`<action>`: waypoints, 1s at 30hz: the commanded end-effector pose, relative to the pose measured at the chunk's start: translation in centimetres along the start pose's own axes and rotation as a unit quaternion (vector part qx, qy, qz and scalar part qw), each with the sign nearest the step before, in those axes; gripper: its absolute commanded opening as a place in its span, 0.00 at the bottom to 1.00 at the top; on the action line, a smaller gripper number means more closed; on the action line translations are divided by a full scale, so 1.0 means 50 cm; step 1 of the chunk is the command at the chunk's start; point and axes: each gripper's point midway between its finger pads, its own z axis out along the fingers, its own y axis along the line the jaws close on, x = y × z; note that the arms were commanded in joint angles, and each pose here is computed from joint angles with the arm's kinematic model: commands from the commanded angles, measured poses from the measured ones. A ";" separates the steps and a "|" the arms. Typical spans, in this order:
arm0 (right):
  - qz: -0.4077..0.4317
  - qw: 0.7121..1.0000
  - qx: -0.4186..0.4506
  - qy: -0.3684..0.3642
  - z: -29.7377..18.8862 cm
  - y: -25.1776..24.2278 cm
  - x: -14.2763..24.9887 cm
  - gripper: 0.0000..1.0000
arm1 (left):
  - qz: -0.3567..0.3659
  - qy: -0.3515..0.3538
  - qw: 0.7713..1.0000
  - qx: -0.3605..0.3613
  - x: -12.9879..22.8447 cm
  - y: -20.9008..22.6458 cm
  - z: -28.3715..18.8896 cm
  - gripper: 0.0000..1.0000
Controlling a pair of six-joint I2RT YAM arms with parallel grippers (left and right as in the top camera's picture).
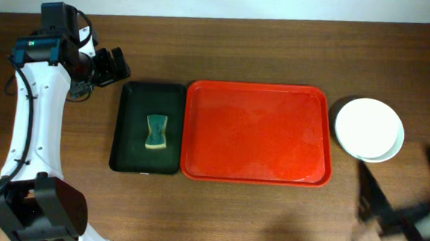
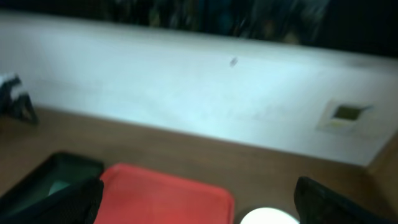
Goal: Clean dirty plates on tray and stack at the side
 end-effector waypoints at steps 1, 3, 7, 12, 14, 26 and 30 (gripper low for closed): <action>0.011 0.998 0.045 -0.050 -0.088 -0.039 0.001 0.99 | -0.002 -0.007 1.000 0.005 -0.006 -0.005 -0.011 0.99; 0.017 0.995 0.062 -0.080 -0.135 -0.047 0.009 0.99 | -0.002 -0.007 1.000 0.005 -0.006 -0.005 -0.011 0.99; 0.020 0.989 0.102 -0.103 -0.177 -0.056 0.050 0.99 | -0.002 -0.007 1.000 0.006 -0.006 -0.005 -0.011 0.99; 0.017 0.985 0.124 -0.116 -0.150 -0.050 0.105 0.99 | -0.002 -0.007 1.000 0.006 -0.006 -0.005 -0.011 0.99; 0.017 0.984 0.128 -0.126 -0.125 -0.050 0.123 0.99 | -0.002 -0.007 1.000 0.005 -0.006 -0.005 -0.011 0.99; 0.014 0.969 0.113 -0.221 0.088 -0.050 0.184 0.99 | -0.002 -0.007 1.000 0.005 -0.006 -0.005 -0.011 0.99; 0.005 0.970 0.106 -0.218 0.138 -0.047 0.247 0.99 | -0.002 -0.007 1.000 0.005 -0.006 -0.005 -0.011 0.99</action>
